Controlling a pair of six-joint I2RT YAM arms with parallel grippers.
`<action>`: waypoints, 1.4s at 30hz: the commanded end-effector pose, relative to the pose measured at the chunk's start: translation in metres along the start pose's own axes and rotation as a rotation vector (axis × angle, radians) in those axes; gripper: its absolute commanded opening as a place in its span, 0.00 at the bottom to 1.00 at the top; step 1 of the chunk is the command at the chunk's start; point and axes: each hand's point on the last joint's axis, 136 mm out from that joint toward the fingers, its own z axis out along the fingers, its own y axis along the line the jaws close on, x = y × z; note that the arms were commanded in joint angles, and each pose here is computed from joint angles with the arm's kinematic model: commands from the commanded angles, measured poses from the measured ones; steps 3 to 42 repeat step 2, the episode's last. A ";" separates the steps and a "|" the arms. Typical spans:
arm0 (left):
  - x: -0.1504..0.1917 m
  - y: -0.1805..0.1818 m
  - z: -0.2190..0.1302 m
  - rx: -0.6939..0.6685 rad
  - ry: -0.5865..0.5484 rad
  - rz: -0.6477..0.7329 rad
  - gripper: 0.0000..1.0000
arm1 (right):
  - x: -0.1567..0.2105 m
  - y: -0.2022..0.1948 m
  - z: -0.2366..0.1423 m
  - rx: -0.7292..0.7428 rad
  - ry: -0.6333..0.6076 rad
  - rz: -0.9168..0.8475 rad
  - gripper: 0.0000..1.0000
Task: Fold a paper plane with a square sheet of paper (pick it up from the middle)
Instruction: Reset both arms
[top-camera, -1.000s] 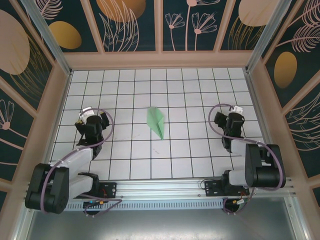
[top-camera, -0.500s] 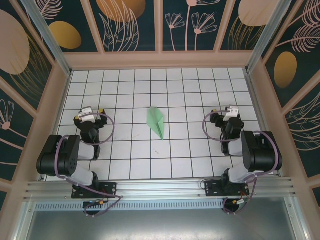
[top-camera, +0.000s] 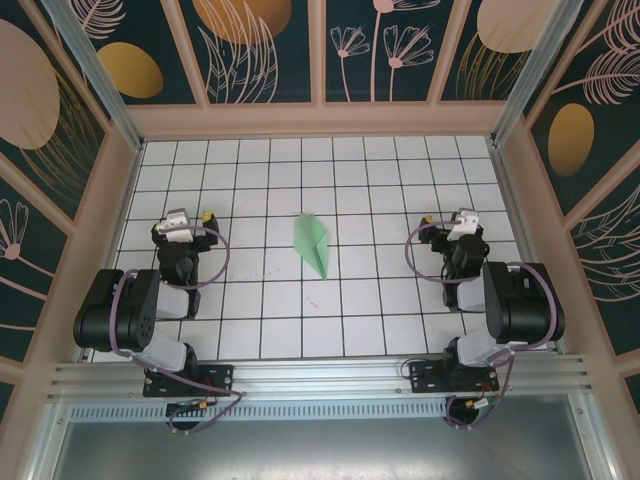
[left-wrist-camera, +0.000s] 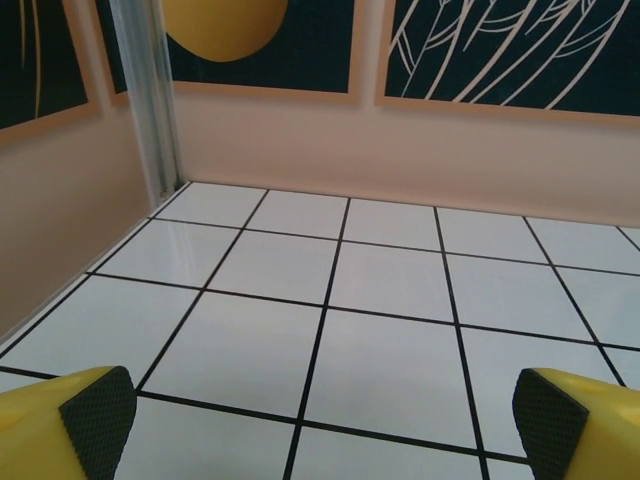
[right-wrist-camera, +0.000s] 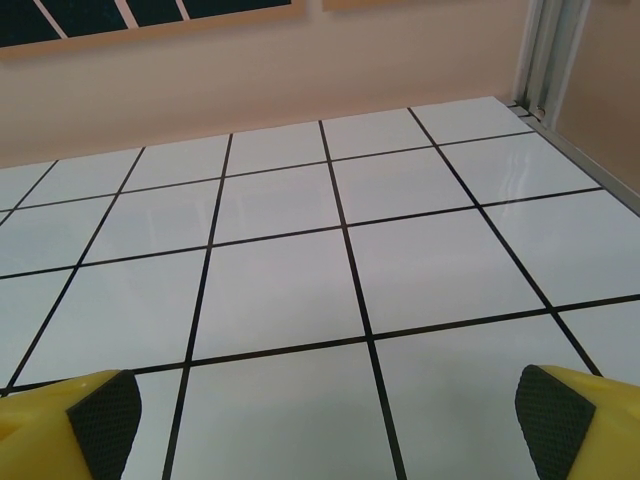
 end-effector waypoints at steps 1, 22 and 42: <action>-0.006 -0.006 0.002 0.035 -0.016 0.012 0.99 | -0.015 0.002 0.002 -0.017 -0.055 0.006 0.99; -0.006 -0.006 0.002 0.035 -0.020 0.013 0.99 | -0.015 0.002 0.002 -0.017 -0.056 0.006 0.99; -0.006 -0.006 0.002 0.035 -0.020 0.013 0.99 | -0.015 0.002 0.002 -0.017 -0.056 0.006 0.99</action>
